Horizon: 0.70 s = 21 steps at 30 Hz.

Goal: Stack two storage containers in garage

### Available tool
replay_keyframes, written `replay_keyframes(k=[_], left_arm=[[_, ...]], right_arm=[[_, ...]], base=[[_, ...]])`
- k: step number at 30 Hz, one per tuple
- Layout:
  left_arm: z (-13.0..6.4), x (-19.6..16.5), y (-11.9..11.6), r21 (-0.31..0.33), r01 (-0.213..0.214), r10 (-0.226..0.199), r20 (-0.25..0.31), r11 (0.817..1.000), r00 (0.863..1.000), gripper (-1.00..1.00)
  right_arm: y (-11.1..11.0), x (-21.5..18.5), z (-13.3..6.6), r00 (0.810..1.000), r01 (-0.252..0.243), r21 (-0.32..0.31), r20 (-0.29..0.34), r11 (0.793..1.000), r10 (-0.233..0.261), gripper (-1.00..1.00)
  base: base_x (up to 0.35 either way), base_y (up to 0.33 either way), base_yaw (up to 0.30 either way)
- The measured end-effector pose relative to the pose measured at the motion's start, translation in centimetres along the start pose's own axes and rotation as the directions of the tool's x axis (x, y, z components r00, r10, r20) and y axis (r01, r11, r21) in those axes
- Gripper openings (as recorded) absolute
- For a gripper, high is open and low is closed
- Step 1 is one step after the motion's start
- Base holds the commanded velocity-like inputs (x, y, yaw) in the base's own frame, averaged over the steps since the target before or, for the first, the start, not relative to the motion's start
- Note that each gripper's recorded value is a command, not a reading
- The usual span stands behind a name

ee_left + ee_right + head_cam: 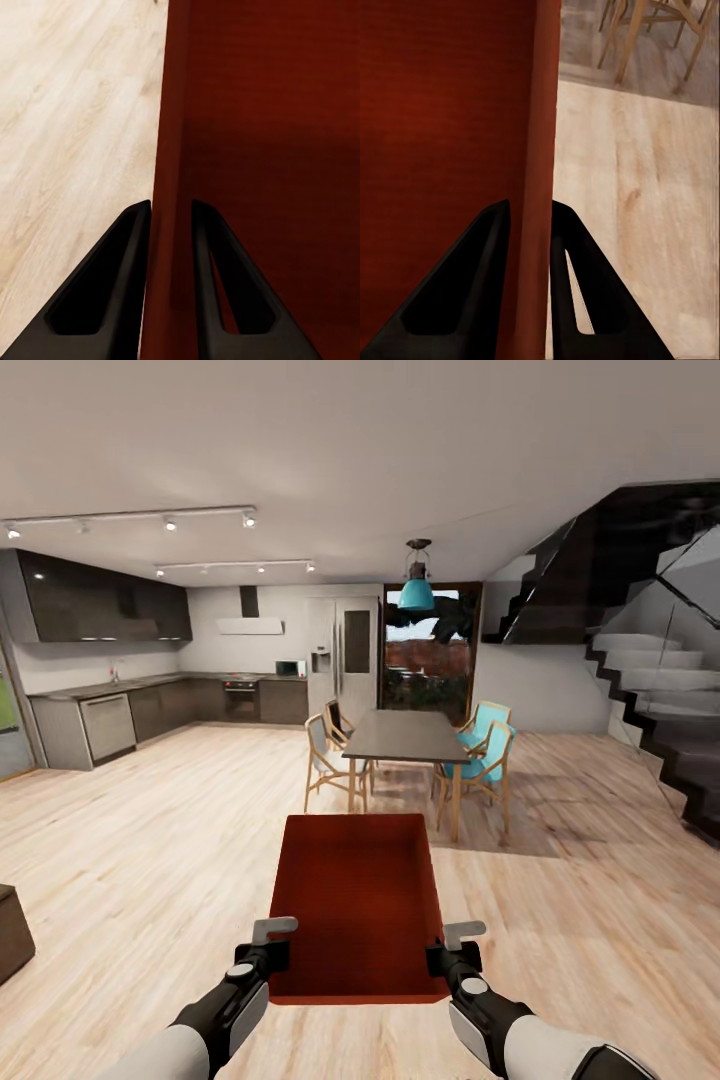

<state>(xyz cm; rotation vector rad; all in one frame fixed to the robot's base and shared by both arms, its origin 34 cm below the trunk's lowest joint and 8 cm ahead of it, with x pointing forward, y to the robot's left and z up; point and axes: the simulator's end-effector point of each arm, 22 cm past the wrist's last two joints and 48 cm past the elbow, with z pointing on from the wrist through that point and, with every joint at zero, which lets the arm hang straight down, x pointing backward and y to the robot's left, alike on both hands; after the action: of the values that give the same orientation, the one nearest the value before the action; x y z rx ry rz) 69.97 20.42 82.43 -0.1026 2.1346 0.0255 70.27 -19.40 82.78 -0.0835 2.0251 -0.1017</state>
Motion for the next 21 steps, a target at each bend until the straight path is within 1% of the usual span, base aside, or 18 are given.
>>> replay_keyframes(k=[21], left_arm=[[0.00, -0.05, -0.01, 0.000, -0.001, 0.001, 0.000, 1.000, 1.000, -1.00]], right_arm=[[-0.01, -0.01, 0.00, 1.000, -0.001, 0.000, 0.000, 1.000, 0.001, -1.00]], base=[[0.000, 0.000, -0.287]])
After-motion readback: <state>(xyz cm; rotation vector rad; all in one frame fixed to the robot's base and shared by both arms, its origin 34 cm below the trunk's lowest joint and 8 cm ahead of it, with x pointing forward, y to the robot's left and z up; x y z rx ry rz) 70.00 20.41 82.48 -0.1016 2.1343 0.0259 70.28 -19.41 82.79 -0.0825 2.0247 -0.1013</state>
